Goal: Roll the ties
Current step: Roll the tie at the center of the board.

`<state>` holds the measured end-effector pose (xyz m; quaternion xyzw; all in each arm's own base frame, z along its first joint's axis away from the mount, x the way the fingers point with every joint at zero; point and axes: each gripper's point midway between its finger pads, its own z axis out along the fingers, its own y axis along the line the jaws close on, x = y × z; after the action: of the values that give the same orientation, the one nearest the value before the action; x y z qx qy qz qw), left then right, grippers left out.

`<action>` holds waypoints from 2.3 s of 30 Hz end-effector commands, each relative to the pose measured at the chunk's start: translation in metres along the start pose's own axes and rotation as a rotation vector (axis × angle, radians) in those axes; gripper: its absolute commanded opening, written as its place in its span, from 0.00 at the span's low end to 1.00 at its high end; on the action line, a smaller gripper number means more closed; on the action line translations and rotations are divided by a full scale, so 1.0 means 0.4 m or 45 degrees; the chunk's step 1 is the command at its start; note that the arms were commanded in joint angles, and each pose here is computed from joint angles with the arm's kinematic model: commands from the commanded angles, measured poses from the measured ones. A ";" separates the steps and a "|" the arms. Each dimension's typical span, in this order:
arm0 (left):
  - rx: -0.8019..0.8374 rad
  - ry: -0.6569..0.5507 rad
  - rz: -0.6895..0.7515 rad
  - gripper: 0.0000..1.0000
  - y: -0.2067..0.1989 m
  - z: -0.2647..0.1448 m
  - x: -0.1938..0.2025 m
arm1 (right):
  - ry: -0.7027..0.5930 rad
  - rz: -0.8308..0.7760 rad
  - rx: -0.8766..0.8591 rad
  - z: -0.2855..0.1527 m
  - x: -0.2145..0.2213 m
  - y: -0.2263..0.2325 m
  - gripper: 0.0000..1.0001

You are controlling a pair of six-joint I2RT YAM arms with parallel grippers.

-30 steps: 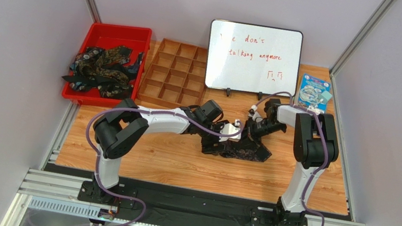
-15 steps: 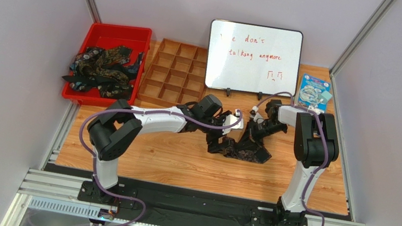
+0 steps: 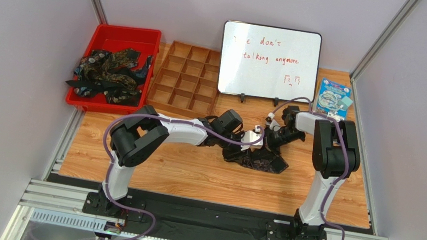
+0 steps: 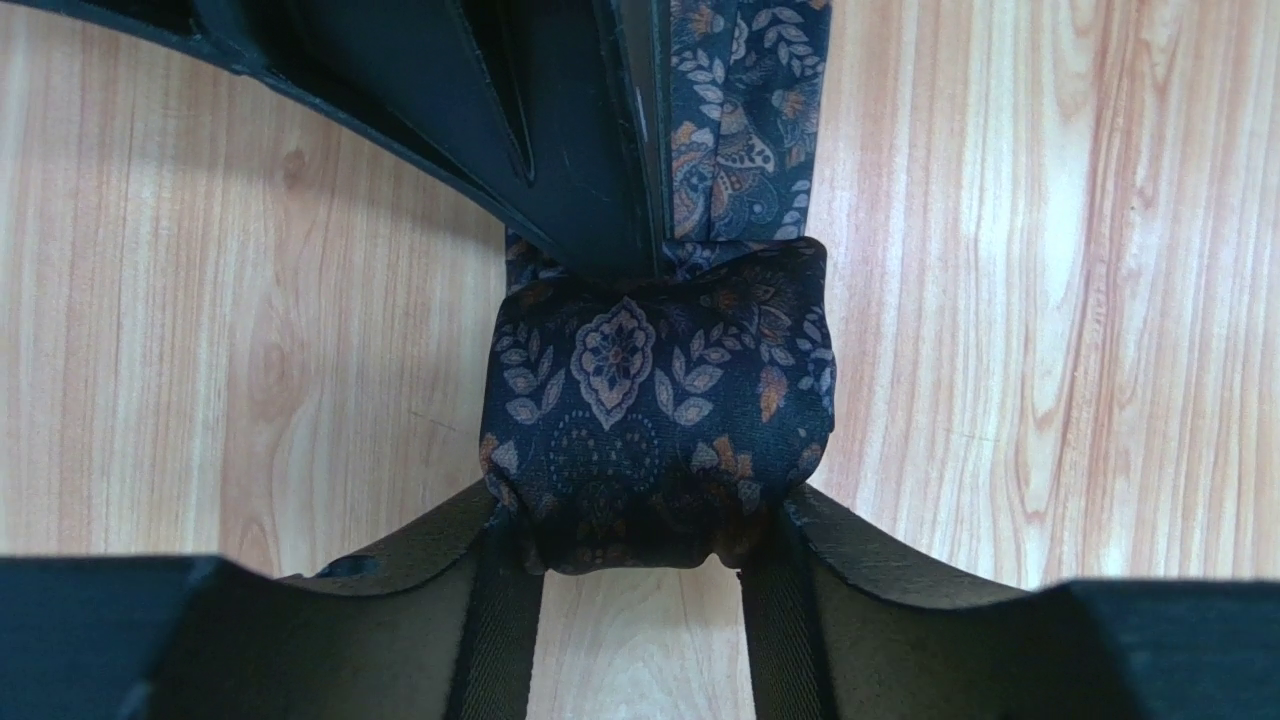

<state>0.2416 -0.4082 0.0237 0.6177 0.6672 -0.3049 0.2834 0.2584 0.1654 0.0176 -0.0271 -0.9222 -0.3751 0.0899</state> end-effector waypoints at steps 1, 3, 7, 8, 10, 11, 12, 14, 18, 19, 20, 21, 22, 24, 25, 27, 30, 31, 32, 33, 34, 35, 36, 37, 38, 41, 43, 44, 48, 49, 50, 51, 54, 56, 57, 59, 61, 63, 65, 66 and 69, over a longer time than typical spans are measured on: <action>-0.039 -0.011 0.082 0.46 0.007 0.011 -0.034 | -0.113 -0.149 0.159 0.005 -0.050 -0.059 0.00; -0.042 0.032 0.079 0.42 0.005 0.003 -0.012 | -0.109 -0.159 0.158 -0.009 -0.045 -0.050 0.00; -0.061 0.107 0.073 0.38 -0.002 -0.016 0.030 | -0.134 -0.191 0.109 -0.063 -0.050 -0.007 0.22; -0.058 0.133 0.063 0.37 -0.006 -0.020 0.043 | -0.127 -0.181 0.094 -0.083 -0.042 0.000 0.34; -0.070 0.168 0.058 0.37 -0.008 -0.025 0.062 | -0.144 -0.200 0.044 -0.115 -0.042 0.037 0.42; -0.071 0.184 0.054 0.37 -0.010 -0.029 0.069 | -0.124 -0.180 0.028 -0.124 -0.025 0.048 0.48; -0.071 0.198 0.051 0.37 -0.011 -0.029 0.079 | -0.120 -0.178 0.016 -0.129 -0.017 0.056 0.49; -0.078 0.214 0.046 0.37 -0.010 -0.031 0.082 | -0.109 -0.174 -0.038 -0.140 0.007 0.082 0.53; -0.080 0.227 0.052 0.37 -0.004 -0.026 0.080 | -0.086 -0.152 -0.105 -0.136 0.033 0.114 0.54; -0.081 0.230 0.052 0.37 -0.003 -0.025 0.082 | -0.080 -0.154 -0.108 -0.131 0.036 0.117 0.54; -0.079 0.230 0.051 0.37 -0.004 -0.025 0.082 | -0.067 -0.161 -0.108 -0.118 0.039 0.120 0.55; -0.076 0.235 0.050 0.37 -0.002 -0.022 0.083 | -0.062 -0.151 -0.106 -0.111 0.040 0.122 0.55; -0.078 0.236 0.052 0.37 -0.001 -0.022 0.081 | -0.059 -0.147 -0.103 -0.105 0.038 0.121 0.55; -0.078 0.240 0.049 0.38 0.000 -0.022 0.082 | -0.050 -0.147 -0.104 -0.089 0.032 0.116 0.55; -0.081 0.240 0.050 0.38 0.001 -0.022 0.080 | -0.048 -0.150 -0.090 -0.083 0.029 0.110 0.54; -0.076 0.244 0.049 0.40 -0.003 -0.022 0.083 | -0.022 -0.136 -0.066 -0.058 0.027 0.086 0.52; -0.074 0.238 0.042 0.41 -0.004 -0.022 0.080 | 0.007 -0.117 -0.046 -0.036 0.015 0.062 0.43; -0.073 0.239 0.040 0.42 -0.004 -0.023 0.081 | 0.007 -0.115 -0.036 -0.031 0.011 0.054 0.37; -0.072 0.237 0.039 0.42 -0.004 -0.024 0.079 | 0.004 -0.114 -0.036 -0.030 0.008 0.053 0.31; -0.071 0.232 0.040 0.43 -0.005 -0.023 0.075 | 0.008 -0.108 -0.037 -0.026 0.007 0.051 0.26; -0.073 0.232 0.041 0.43 -0.005 -0.024 0.075 | 0.008 -0.108 -0.034 -0.024 0.005 0.048 0.14; -0.071 0.230 0.037 0.43 -0.005 -0.025 0.074 | 0.009 -0.108 -0.030 -0.024 0.005 0.045 0.08; -0.072 0.231 0.039 0.43 -0.006 -0.025 0.074 | 0.014 -0.107 -0.017 -0.020 0.004 0.038 0.00; -0.077 0.224 0.036 0.44 -0.003 -0.027 0.068 | 0.014 -0.104 -0.011 -0.022 0.006 0.034 0.00; -0.082 0.216 0.033 0.48 -0.002 -0.031 0.063 | 0.012 -0.110 -0.008 -0.023 0.006 0.030 0.00; -0.116 0.135 0.015 0.66 0.011 -0.061 0.022 | 0.008 -0.101 0.019 -0.025 0.005 0.002 0.00; -0.123 0.044 -0.033 0.74 0.016 -0.086 -0.021 | 0.007 -0.099 0.039 -0.025 0.004 -0.018 0.00; -0.145 -0.018 -0.047 0.83 0.029 -0.123 -0.054 | 0.010 -0.096 0.045 -0.025 0.006 -0.024 0.00; -0.179 -0.191 0.007 0.99 0.023 -0.211 -0.159 | 0.005 -0.144 0.079 -0.026 -0.001 -0.046 0.00; -0.184 -0.232 0.035 0.99 0.011 -0.242 -0.190 | 0.001 -0.144 0.080 -0.026 -0.004 -0.050 0.00; -0.197 -0.246 0.049 1.00 0.010 -0.258 -0.202 | 0.007 -0.144 0.084 -0.023 -0.004 -0.055 0.00; -0.211 -0.262 0.052 0.99 0.010 -0.273 -0.213 | 0.012 -0.155 0.098 -0.022 -0.002 -0.062 0.00; -0.289 -0.379 0.066 0.99 0.010 -0.326 -0.259 | 0.014 -0.169 0.119 -0.022 0.000 -0.077 0.00; -0.312 -0.426 0.027 0.99 0.007 -0.342 -0.256 | 0.026 -0.172 0.119 -0.018 0.004 -0.084 0.00; -0.334 -0.412 -0.006 1.00 0.016 -0.339 -0.245 | 0.029 -0.176 0.120 -0.014 0.003 -0.086 0.00; -0.279 -0.310 -0.019 0.99 0.031 -0.314 -0.210 | 0.047 -0.184 0.128 -0.005 0.000 -0.095 0.00; -0.090 -0.268 -0.071 1.00 0.007 -0.293 -0.189 | 0.061 -0.192 0.142 0.006 -0.013 -0.103 0.00; -0.126 -0.312 0.005 0.99 0.022 -0.290 -0.204 | 0.071 -0.199 0.143 0.015 -0.019 -0.107 0.00; -0.173 -0.337 0.094 0.99 0.006 -0.281 -0.180 | 0.084 -0.221 0.136 0.024 -0.021 -0.098 0.00; -0.211 -0.417 0.177 0.99 0.012 -0.283 -0.206 | 0.092 -0.224 0.129 0.028 -0.020 -0.094 0.00; -0.179 -0.412 0.208 0.98 -0.002 -0.259 -0.170 | 0.119 -0.244 0.128 0.046 -0.016 -0.084 0.00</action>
<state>0.2494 -0.3566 0.1161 0.5630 0.6578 -0.3122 0.3910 0.2482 0.1608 0.0184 0.0246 -0.9092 -0.3966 0.1240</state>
